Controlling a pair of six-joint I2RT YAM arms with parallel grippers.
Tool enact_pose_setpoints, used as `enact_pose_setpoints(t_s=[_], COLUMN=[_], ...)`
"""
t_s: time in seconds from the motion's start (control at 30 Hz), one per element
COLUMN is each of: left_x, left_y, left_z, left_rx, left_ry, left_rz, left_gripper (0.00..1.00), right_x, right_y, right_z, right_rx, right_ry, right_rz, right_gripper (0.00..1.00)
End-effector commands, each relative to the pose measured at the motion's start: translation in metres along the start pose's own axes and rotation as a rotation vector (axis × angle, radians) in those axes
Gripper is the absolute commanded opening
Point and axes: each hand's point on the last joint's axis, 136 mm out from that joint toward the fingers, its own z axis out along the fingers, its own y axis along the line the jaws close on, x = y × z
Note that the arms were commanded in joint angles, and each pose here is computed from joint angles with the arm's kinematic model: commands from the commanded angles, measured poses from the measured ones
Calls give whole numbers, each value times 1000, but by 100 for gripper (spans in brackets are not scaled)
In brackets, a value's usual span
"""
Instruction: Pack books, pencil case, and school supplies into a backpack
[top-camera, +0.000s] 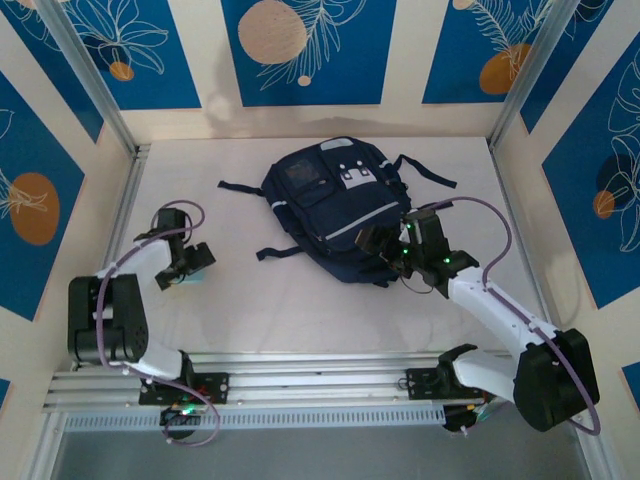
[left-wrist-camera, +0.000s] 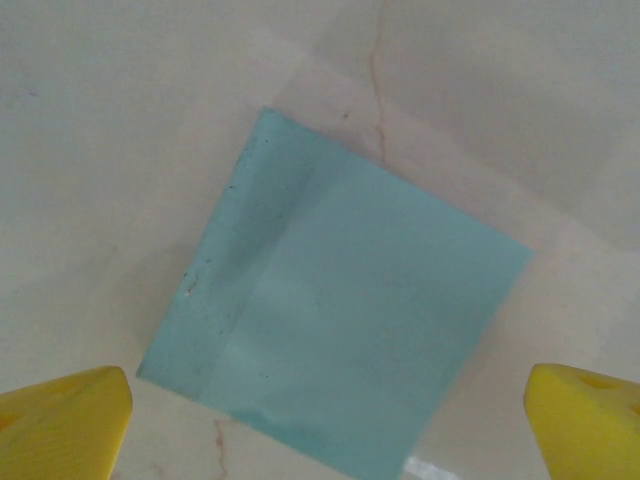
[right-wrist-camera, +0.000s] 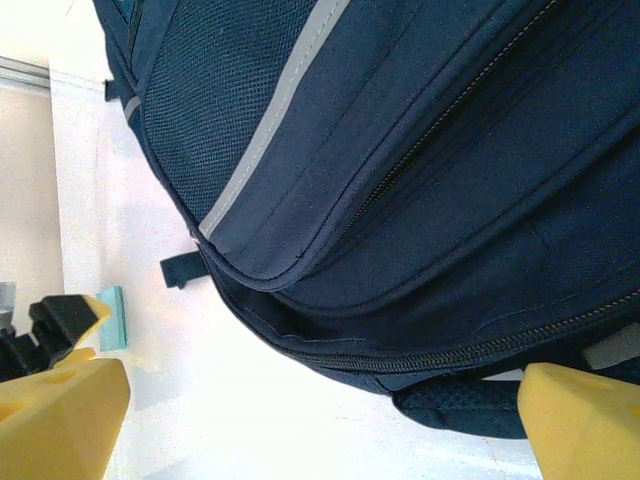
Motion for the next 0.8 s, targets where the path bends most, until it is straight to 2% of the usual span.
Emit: enact_pose_setpoints(t_s=[0.0, 0.1, 0.33, 0.53, 0.67, 0.77], left_x=[-10, -10, 15, 34, 37, 32], left_y=[-9, -10, -16, -41, -59, -65], left_z=[7, 15, 28, 17, 4, -8], left_rx=[24, 17, 24, 54, 127, 131], left_ry=[23, 44, 142, 171, 176, 160], left_rz=[64, 94, 143, 217, 204, 236], left_gripper=[100, 100, 100, 100, 100, 100], right_x=[-1, -1, -3, -3, -3, -1], right_y=[3, 4, 3, 3, 6, 7], right_z=[2, 1, 1, 5, 8, 10], right_rx=[-5, 0, 7, 9, 10, 13], right_ry=[-15, -20, -32, -33, -22, -18], right_rz=[-1, -3, 4, 14, 17, 12], right_gripper=[100, 100, 100, 100, 100, 100])
